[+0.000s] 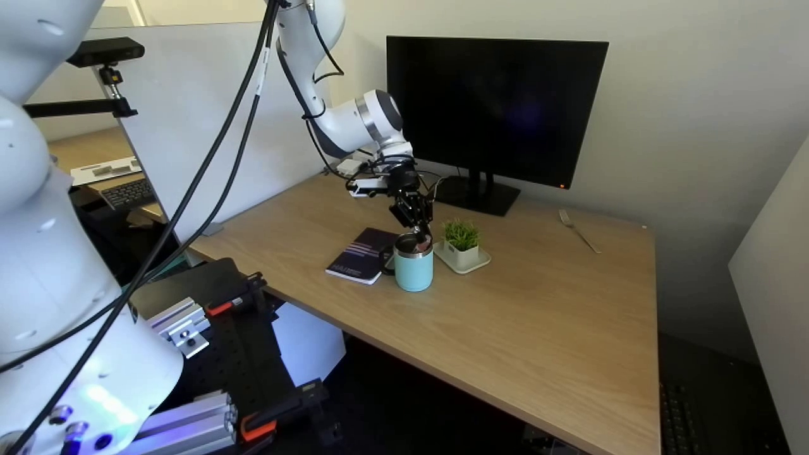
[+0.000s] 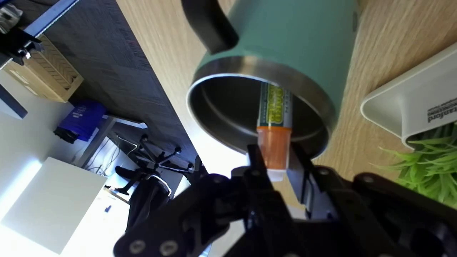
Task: Pick the marker from the cup and put it on the table
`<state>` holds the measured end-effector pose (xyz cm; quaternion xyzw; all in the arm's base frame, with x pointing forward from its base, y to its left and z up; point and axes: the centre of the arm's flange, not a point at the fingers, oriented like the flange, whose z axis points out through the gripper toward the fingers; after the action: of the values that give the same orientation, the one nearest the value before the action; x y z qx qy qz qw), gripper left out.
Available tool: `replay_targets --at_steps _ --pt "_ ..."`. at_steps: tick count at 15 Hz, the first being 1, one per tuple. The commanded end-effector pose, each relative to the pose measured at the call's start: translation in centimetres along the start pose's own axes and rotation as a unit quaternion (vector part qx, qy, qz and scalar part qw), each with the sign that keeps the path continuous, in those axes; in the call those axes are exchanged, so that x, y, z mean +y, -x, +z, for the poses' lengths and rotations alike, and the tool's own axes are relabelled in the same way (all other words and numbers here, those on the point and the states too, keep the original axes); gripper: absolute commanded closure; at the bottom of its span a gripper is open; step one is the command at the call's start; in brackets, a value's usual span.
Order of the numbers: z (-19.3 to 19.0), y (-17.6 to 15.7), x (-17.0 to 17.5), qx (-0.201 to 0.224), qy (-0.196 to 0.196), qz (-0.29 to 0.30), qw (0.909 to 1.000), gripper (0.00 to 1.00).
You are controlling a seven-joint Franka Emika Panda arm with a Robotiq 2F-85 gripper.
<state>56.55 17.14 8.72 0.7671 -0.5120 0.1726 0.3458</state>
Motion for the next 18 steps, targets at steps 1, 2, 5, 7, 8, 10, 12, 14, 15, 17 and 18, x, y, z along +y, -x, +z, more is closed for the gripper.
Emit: replay_targets --at_steps 1,2,5,7,8,10,12,14,15,17,18 --pt "-0.5 -0.7 -0.1 0.004 -0.010 -0.001 0.9999 0.94" --pt "-0.9 -1.0 -0.1 0.006 -0.012 0.001 0.9999 0.94" --pt "-2.3 -1.9 0.1 0.009 -0.022 0.004 0.9997 0.94" --pt "-3.6 -2.6 0.4 0.013 -0.027 0.007 0.9995 0.94" --pt "-4.3 -2.9 0.8 0.017 -0.029 0.007 0.9994 0.94" --pt "-5.9 -3.5 1.4 0.028 -0.031 0.009 0.9991 0.94" --pt "-7.4 -4.0 2.2 0.041 -0.031 0.009 0.9986 0.94" --pt "-8.9 -4.4 3.3 0.056 -0.029 0.008 0.9980 0.94" --pt "-9.5 -4.7 4.0 0.061 -0.028 0.006 0.9977 0.94" --pt "-10.7 -5.3 5.3 0.067 -0.030 0.004 0.9973 0.94" --pt "-11.3 -5.9 6.0 0.070 -0.032 0.003 0.9970 0.94"
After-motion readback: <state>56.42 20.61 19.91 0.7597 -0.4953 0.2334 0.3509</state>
